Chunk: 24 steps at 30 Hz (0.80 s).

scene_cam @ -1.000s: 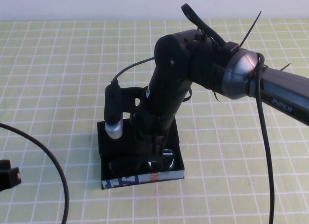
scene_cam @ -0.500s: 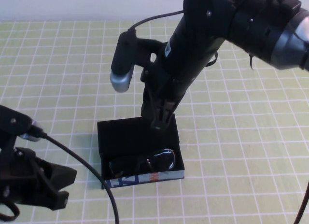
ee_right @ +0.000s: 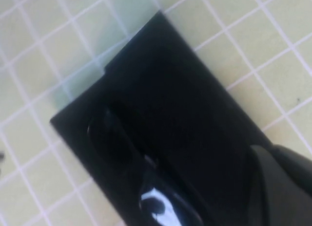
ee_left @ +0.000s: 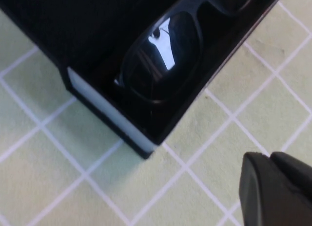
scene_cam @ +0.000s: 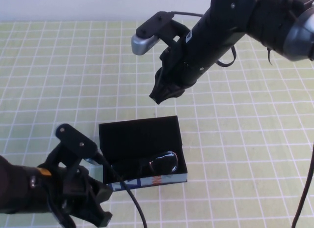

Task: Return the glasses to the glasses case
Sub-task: Close the glasses case

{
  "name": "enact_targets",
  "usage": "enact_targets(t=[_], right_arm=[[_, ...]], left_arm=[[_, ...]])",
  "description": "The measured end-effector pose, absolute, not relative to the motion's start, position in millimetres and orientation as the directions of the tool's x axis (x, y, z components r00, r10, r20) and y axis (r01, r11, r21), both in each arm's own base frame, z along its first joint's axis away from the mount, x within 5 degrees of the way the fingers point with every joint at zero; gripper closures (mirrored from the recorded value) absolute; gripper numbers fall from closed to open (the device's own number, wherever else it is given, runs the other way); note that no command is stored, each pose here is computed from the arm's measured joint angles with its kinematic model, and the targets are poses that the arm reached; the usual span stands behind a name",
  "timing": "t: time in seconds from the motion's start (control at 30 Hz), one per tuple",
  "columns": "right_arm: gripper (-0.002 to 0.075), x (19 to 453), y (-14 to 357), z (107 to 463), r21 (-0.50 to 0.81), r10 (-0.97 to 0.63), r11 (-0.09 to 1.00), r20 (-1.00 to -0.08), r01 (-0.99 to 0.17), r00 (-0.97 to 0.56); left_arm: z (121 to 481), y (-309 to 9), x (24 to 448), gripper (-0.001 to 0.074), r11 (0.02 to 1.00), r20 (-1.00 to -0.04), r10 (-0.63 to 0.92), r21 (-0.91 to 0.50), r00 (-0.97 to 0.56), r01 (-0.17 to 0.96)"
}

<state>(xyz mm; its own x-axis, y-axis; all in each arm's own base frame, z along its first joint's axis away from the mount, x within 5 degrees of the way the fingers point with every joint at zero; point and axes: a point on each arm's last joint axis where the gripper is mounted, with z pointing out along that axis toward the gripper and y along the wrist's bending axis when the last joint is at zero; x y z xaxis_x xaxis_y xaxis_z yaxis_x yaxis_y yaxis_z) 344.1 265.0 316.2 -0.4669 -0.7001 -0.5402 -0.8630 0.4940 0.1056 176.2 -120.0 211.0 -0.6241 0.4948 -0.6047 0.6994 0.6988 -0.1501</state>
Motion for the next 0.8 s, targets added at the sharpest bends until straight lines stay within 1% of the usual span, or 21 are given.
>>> enact_targets(t=[0.07, 0.2, 0.3, 0.43, 0.57, 0.67, 0.8], right_arm=[[0.0742, 351.3, 268.1, 304.8, 0.143, -0.668, 0.53, -0.537, -0.836, -0.515], [0.0742, 363.2, 276.6, 272.7, 0.202, -0.646, 0.563, -0.496, -0.801, -0.58], [0.0742, 373.2, 281.9, 251.1, 0.218, -0.613, 0.606, -0.486, -0.765, -0.624], [0.0742, 386.5, 282.5, 241.4, 0.181, -0.549, 0.675, -0.524, -0.715, -0.651], [0.0742, 398.9, 279.1, 240.0, 0.211, -0.457, 0.718, -0.575, -0.663, -0.679], [0.0742, 404.8, 278.2, 229.3, 0.245, -0.426, 0.73, -0.567, -0.638, -0.705], [0.0742, 408.8, 280.2, 208.0, 0.258, -0.434, 0.735, -0.533, -0.628, -0.727]], left_arm=[[204.3, -126.9, 178.6, 0.0738, 0.694, -0.6, 0.509, -0.137, -0.617, 0.706], [188.8, -133.7, 184.5, 0.0738, 0.7, -0.568, 0.528, -0.13, -0.632, 0.702], [178.6, -135.0, 189.9, 0.0738, 0.715, -0.548, 0.528, -0.124, -0.649, 0.688], [168.0, -136.1, 194.2, 0.0738, 0.73, -0.522, 0.528, -0.125, -0.67, 0.672], [161.1, -136.5, 196.5, 0.0738, 0.737, -0.505, 0.53, -0.124, -0.682, 0.664], [159.4, -136.5, 197.7, 0.0738, 0.741, -0.504, 0.529, -0.119, -0.683, 0.661], [158.6, -136.5, 198.8, 0.0738, 0.745, -0.506, 0.526, -0.114, -0.684, 0.657]])
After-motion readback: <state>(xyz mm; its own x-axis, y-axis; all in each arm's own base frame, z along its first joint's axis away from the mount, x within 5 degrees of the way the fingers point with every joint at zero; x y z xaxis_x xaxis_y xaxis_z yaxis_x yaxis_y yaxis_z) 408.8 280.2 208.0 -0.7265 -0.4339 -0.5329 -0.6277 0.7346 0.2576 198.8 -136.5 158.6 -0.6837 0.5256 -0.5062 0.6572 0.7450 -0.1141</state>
